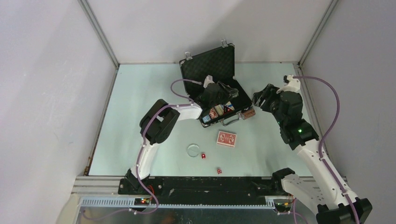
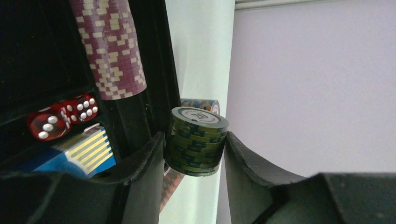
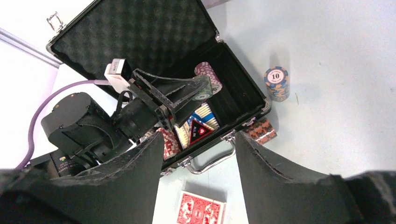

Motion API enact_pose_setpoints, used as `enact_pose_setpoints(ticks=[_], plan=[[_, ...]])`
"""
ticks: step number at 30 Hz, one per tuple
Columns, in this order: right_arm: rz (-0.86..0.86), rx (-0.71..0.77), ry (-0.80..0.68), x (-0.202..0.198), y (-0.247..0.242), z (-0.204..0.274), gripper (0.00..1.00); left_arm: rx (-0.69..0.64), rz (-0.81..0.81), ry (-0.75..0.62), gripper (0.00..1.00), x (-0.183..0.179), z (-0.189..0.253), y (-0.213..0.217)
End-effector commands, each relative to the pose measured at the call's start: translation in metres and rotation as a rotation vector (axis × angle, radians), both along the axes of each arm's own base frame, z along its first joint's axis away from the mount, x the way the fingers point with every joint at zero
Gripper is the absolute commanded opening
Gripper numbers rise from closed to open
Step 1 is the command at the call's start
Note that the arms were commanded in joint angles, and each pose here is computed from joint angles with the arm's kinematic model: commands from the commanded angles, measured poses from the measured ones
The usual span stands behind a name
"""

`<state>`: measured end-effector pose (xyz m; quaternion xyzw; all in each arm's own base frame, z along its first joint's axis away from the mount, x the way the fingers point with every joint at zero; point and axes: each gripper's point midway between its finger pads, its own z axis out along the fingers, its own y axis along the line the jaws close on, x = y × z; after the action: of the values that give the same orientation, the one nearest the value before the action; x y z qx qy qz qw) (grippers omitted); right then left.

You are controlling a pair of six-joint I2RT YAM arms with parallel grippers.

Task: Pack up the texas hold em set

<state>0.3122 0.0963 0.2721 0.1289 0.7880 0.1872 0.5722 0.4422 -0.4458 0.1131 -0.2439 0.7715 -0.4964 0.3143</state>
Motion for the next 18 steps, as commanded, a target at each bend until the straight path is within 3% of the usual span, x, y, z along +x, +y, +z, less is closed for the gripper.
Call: enact_pose_setpoints(ticks=[1, 6, 15, 18], plan=[[-0.04, -0.023, -0.025, -0.001, -0.012, 0.005, 0.6, -0.133, 0.056, -0.07, 0.37, 0.018, 0.048, -0.012], [-0.029, -0.017, -0.017, 0.0, -0.009, 0.002, 0.6, -0.098, 0.062, -0.051, 0.47, 0.02, 0.039, -0.011], [-0.015, -0.001, -0.009, 0.001, -0.006, -0.002, 0.6, -0.039, 0.077, -0.012, 0.52, 0.013, 0.02, -0.001], [-0.014, 0.004, -0.003, 0.002, -0.005, -0.003, 0.6, -0.026, 0.064, -0.002, 0.59, 0.011, 0.015, -0.003]])
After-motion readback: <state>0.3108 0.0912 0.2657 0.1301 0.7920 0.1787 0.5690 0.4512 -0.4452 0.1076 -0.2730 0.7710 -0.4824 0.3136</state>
